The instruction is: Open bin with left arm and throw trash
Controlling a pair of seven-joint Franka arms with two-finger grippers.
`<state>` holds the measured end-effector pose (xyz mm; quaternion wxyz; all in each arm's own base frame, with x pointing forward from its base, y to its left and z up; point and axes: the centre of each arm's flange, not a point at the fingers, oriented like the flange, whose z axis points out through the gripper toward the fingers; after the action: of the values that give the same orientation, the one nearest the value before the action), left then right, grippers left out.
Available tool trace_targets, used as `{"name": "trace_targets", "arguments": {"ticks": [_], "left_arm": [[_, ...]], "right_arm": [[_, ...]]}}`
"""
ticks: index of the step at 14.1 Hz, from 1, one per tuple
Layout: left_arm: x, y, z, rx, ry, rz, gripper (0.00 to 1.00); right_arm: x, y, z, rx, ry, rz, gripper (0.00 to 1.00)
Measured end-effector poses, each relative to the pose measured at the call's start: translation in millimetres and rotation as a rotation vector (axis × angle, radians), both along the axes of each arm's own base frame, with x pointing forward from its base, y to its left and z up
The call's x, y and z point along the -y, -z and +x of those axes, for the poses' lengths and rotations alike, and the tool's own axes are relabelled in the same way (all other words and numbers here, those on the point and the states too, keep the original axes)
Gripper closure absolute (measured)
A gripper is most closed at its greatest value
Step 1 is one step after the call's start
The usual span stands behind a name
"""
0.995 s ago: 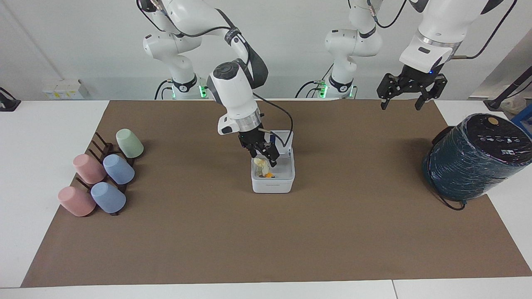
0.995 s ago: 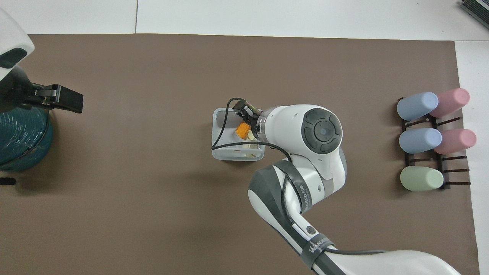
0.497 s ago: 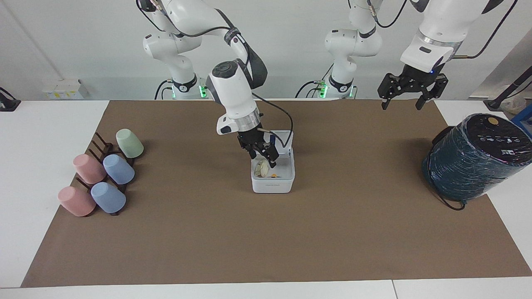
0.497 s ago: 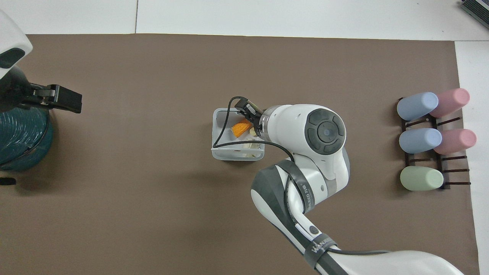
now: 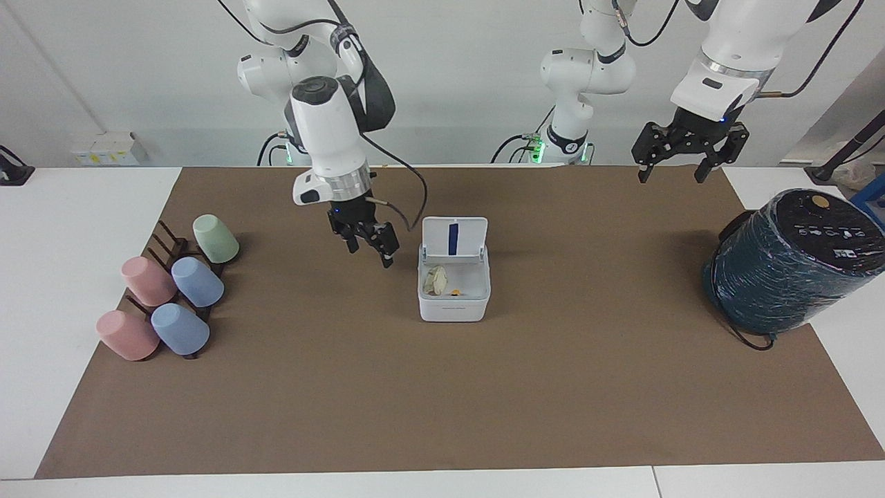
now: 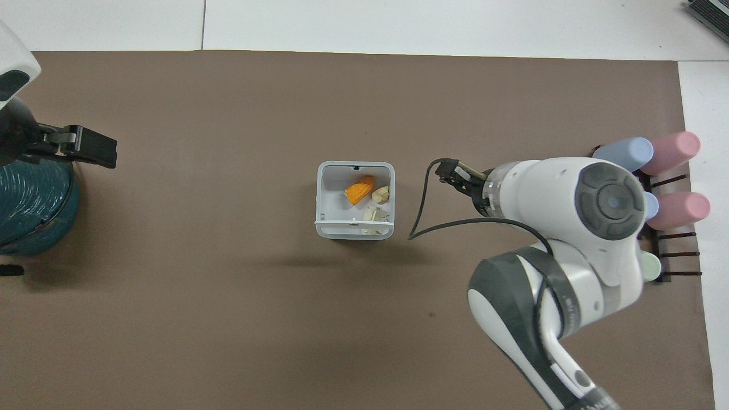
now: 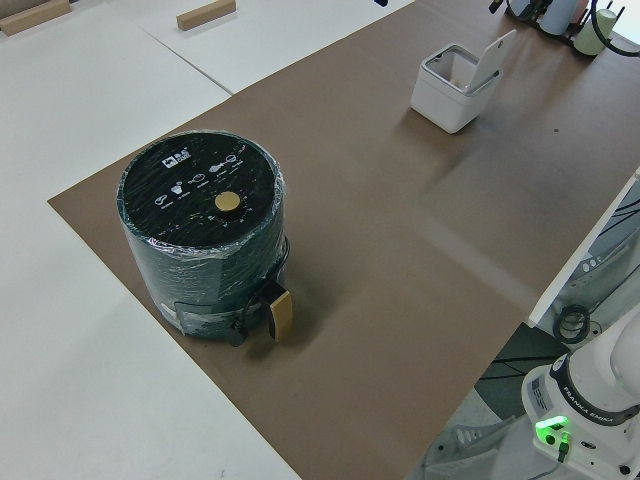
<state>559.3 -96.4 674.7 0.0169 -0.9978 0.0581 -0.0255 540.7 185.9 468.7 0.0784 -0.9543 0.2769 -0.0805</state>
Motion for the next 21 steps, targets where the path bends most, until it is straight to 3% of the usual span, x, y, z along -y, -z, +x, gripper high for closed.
{"name": "trace_targets", "arguments": {"ticks": [2,5,10,12,17,21], "left_arm": [[-0.2,0.2,0.0,-0.001,0.0,0.0,0.0],[-0.2,1.4,0.0,-0.003,0.0,0.001,0.0],[-0.5,2.5,-0.9,-0.006,0.0,0.001,0.0],[-0.5,2.0,-2.1,-0.006,0.0,0.001,0.0],[-1.2,7.1,-5.5,-0.02,0.0,0.002,0.0],[-1.3,6.7,-6.0,-0.019,0.0,0.002,0.0]], "right_arm": [[33.9,-26.6,-6.8,-0.032,-0.105,-0.046,0.0],[62.3,-70.3,-4.5,-0.041,-0.263,-0.084,0.0],[97.8,-117.2,3.7,-0.042,-0.391,-0.141,0.0],[114.4,-131.2,6.5,-0.068,-0.458,-0.183,0.0],[140.3,-159.1,16.2,-0.129,-0.514,-0.222,0.0],[141.2,-144.5,20.1,-0.169,-0.519,-0.214,0.0]]}}
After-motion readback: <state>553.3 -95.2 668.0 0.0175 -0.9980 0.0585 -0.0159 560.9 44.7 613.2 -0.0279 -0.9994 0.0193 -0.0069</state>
